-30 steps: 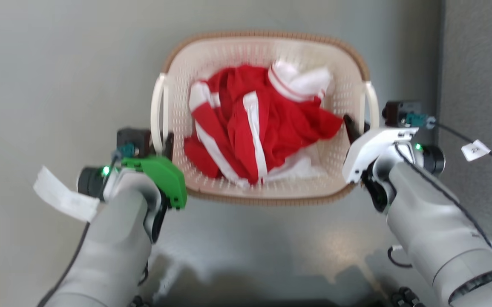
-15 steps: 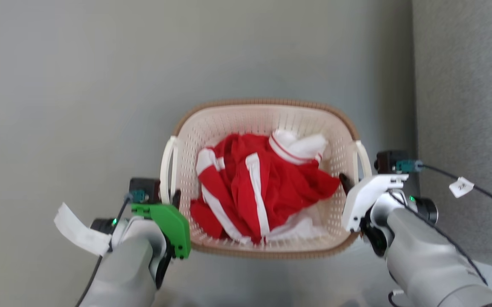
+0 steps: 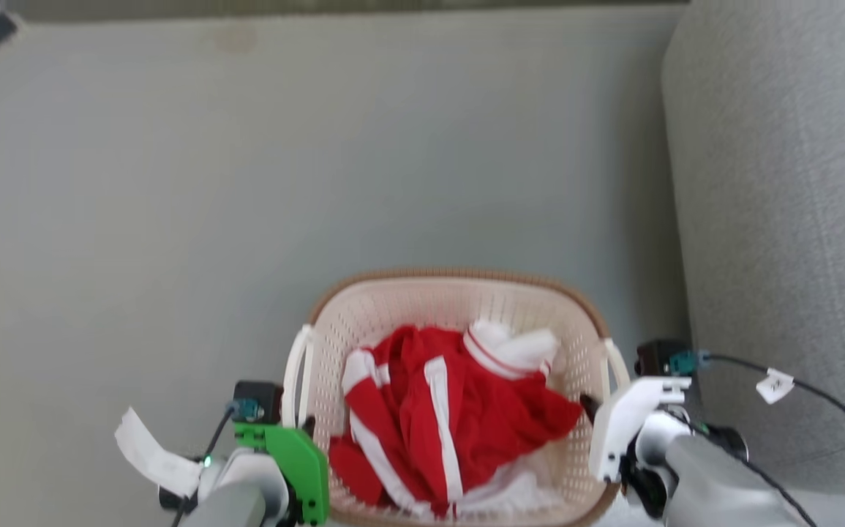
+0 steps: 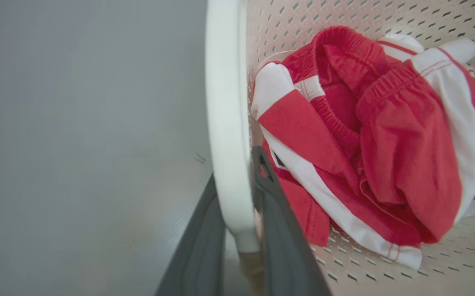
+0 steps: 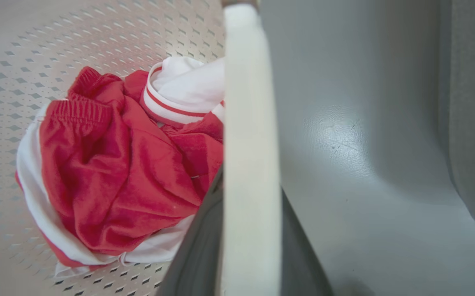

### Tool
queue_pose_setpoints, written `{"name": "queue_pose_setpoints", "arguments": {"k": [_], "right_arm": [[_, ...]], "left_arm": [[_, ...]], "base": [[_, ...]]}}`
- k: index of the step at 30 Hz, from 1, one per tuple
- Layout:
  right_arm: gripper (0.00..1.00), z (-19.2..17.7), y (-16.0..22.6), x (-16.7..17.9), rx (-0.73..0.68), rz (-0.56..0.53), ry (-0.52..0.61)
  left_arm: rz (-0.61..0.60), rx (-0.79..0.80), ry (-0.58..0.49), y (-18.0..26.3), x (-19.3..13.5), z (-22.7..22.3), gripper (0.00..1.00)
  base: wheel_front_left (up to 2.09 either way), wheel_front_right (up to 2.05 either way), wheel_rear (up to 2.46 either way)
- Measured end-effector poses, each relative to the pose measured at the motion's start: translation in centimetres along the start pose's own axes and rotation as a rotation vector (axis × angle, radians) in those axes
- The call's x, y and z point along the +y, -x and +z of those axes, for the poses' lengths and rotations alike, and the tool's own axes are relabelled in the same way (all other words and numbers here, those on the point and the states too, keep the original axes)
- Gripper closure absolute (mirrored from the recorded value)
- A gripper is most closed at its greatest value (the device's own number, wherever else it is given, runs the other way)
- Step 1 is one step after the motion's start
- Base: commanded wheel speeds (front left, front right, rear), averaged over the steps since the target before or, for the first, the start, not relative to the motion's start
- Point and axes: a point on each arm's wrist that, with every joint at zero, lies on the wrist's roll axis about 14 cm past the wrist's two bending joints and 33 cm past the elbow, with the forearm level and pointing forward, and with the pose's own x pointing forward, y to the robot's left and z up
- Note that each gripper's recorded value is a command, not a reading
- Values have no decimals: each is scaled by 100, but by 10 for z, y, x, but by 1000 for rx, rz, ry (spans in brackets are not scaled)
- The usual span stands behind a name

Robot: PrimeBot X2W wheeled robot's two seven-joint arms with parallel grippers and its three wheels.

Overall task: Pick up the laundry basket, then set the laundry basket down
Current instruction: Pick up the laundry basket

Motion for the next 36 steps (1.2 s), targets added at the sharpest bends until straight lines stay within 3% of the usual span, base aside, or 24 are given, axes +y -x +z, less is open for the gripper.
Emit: {"name": "queue_pose_setpoints", "arguments": {"k": [19, 36], "right_arm": [[100, -57, 50, 22, 68, 37, -9], [100, -48, 59, 31, 32, 34, 36]], "left_arm": [[4, 43, -30, 50, -9, -42, 100], [17, 0, -49, 61, -9, -36, 100]], "base": [[0, 0, 0], [0, 0, 0]]}}
